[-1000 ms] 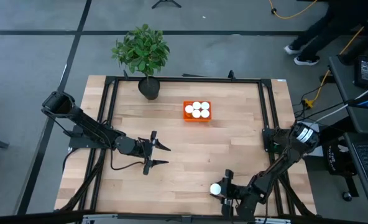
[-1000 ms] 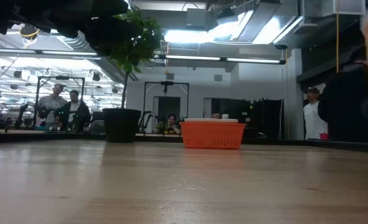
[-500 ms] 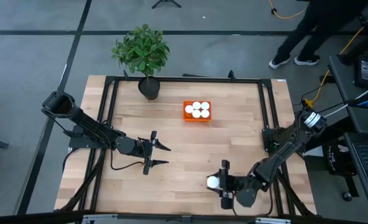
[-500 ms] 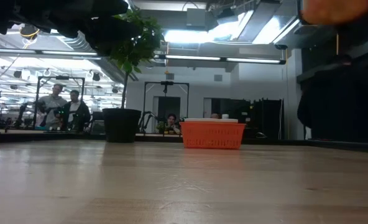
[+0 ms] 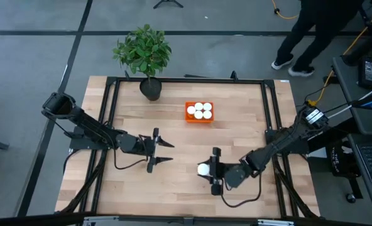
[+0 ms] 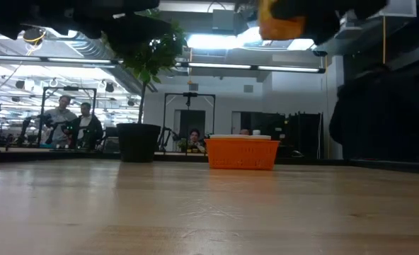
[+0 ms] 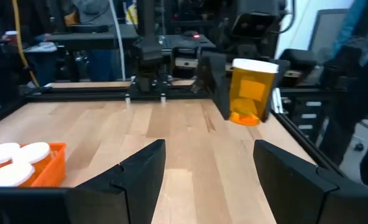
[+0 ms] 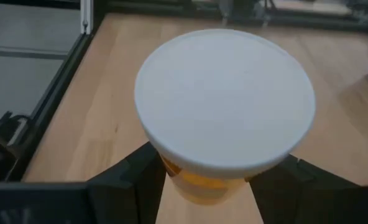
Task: Pick and place pill bottles into a basket
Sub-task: Put the orange pill bottle into the orange bin
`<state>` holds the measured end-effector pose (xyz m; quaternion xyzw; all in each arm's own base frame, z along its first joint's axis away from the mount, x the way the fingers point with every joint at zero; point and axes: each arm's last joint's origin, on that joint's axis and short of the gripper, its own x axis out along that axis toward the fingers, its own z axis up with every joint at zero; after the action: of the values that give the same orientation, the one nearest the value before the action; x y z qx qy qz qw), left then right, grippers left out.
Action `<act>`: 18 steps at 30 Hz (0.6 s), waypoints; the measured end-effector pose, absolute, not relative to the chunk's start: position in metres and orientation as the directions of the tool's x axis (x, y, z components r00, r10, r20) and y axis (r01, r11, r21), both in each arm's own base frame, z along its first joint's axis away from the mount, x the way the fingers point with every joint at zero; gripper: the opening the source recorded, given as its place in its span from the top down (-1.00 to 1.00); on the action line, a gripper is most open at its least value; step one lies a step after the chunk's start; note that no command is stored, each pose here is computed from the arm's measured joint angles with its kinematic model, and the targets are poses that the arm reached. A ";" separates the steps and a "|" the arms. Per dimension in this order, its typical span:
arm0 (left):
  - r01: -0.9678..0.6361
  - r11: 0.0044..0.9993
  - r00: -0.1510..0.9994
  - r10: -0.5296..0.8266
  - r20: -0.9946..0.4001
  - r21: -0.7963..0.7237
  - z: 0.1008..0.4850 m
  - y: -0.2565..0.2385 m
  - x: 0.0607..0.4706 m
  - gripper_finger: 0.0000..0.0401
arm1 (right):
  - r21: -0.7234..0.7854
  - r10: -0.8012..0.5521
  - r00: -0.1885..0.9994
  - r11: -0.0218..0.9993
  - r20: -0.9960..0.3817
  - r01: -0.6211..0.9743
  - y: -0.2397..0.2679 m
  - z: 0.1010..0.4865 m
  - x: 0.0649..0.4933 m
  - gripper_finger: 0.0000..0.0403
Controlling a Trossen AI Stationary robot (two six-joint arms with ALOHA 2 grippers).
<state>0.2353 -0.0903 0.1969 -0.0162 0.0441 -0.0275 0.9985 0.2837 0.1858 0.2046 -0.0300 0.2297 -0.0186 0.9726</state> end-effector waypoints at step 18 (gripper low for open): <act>0.006 0.994 0.996 0.004 -0.094 0.108 0.201 -0.088 0.293 -0.38 | -0.098 -0.026 0.914 0.995 -0.405 -0.015 0.132 0.212 0.320 0.00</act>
<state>0.2928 -0.0884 0.2014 0.0541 0.0473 -0.0005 0.9974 0.3205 0.1319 0.2124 -0.0498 0.2075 -0.0027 0.9770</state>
